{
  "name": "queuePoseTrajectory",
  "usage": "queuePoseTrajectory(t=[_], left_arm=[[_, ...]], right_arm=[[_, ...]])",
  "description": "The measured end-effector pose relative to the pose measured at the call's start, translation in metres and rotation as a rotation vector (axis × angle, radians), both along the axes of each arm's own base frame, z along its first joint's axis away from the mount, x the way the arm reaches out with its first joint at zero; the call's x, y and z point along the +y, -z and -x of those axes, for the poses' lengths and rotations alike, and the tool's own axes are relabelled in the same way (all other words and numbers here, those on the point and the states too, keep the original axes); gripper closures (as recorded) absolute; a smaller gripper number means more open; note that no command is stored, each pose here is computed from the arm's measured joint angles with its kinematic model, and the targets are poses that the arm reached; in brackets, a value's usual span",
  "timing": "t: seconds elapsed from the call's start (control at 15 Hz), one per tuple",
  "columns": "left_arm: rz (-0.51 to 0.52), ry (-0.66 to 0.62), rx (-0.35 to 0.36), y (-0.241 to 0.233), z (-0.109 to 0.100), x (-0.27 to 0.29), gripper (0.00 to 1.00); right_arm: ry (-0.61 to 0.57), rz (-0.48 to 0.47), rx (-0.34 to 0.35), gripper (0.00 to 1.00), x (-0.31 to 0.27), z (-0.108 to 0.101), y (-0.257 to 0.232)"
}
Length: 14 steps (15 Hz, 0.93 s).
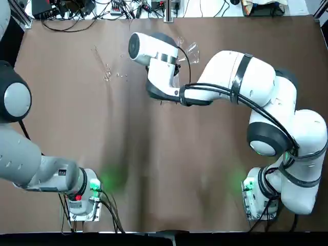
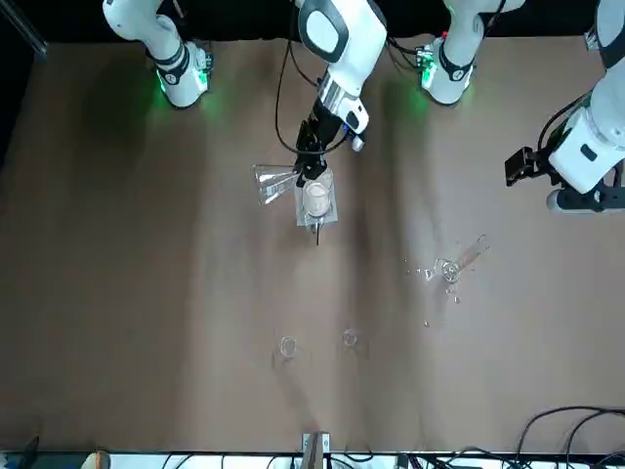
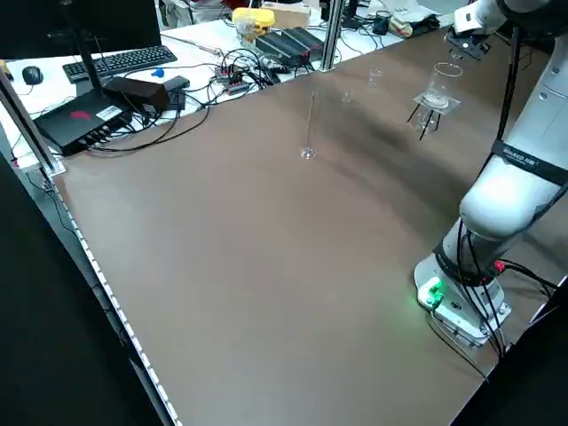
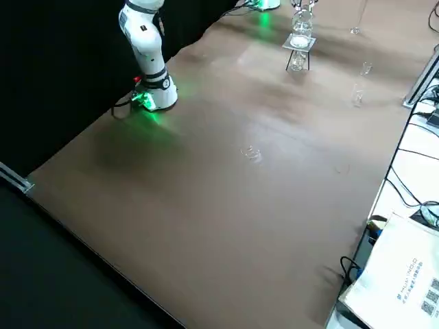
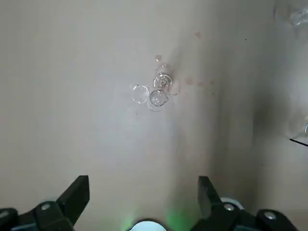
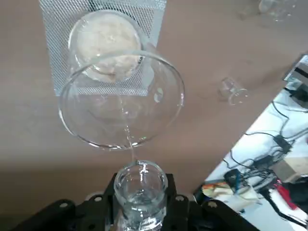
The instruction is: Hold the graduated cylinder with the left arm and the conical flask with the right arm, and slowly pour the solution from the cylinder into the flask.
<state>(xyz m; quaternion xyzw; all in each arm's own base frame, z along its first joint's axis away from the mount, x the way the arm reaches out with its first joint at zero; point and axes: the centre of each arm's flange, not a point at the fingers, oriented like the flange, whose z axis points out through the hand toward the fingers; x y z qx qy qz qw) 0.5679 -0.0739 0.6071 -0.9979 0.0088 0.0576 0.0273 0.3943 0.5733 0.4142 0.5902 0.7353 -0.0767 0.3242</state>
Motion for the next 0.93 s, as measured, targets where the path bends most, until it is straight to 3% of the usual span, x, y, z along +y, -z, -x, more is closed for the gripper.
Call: queuePoseTrajectory(t=[0.33,0.93], left_arm=[[-0.002,0.000,-0.007,0.002,-0.002,0.001,0.00],[-0.040,0.003,-0.017,0.003,-0.003,0.003,0.00]], right_arm=[[0.088,-0.091,0.089,0.61,-0.018,-0.027,-0.006],[0.138,-0.219,0.156,0.61,-0.040,-0.055,-0.043]])
